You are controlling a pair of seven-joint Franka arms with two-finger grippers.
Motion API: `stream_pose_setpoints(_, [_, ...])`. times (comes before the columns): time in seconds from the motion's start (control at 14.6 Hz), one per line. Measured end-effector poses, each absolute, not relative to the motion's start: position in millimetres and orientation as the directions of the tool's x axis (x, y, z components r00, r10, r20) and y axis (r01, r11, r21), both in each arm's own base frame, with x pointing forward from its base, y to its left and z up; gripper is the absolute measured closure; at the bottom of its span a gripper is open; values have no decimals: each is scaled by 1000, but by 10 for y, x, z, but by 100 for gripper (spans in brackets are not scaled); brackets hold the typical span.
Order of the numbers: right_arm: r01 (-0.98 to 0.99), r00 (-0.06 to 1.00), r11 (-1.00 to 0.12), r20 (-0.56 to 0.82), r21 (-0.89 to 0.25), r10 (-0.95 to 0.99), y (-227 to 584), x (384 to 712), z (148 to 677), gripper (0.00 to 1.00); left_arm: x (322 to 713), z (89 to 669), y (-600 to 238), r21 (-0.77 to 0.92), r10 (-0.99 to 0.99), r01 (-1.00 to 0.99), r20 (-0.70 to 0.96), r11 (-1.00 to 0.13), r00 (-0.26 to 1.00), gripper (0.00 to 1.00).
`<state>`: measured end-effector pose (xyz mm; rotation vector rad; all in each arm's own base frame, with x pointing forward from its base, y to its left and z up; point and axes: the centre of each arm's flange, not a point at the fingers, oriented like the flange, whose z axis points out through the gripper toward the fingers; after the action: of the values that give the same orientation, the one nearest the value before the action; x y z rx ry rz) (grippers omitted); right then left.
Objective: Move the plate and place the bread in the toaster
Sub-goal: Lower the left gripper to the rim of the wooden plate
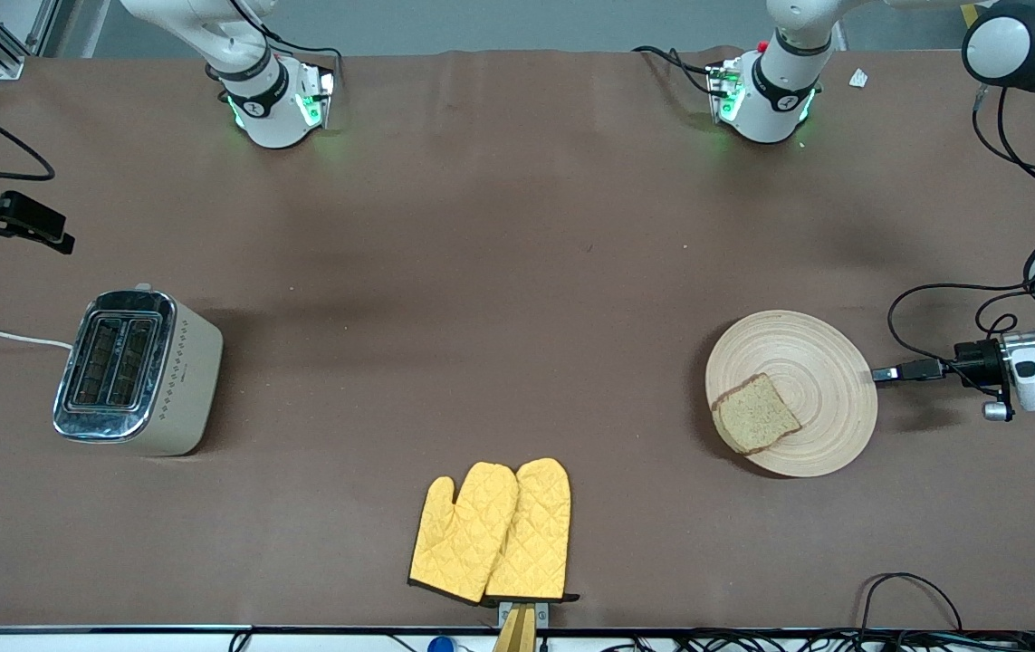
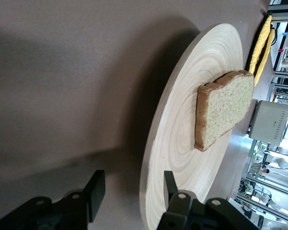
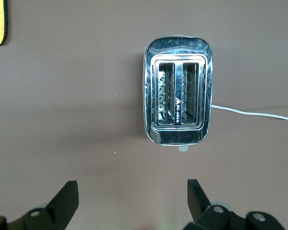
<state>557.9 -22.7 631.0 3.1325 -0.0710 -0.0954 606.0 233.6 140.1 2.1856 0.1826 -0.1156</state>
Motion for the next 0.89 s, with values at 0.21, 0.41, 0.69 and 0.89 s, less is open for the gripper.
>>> stream_pose_setpoints(0.21, [-45,997,-999,-61,8,-45,-227,5579,6309,0,6101,1368,2215,806,75,166,-150,-568,986,54])
stream_pose_setpoints(0.41, [-44,997,-999,-60,8,-44,-221,5580,6310,0,6113,1340,2159,813,57,145,-137,-564,989,64])
stream_pose_setpoints(0.69, [-19,998,-1000,-56,8,-19,-56,5588,6313,0,6118,1238,2053,826,32,126,-130,-550,991,73])
stream_pose_setpoints(0.89, [-3,998,-1000,-58,8,-4,70,5586,6312,0,6138,1229,1999,831,21,113,-121,-545,992,81])
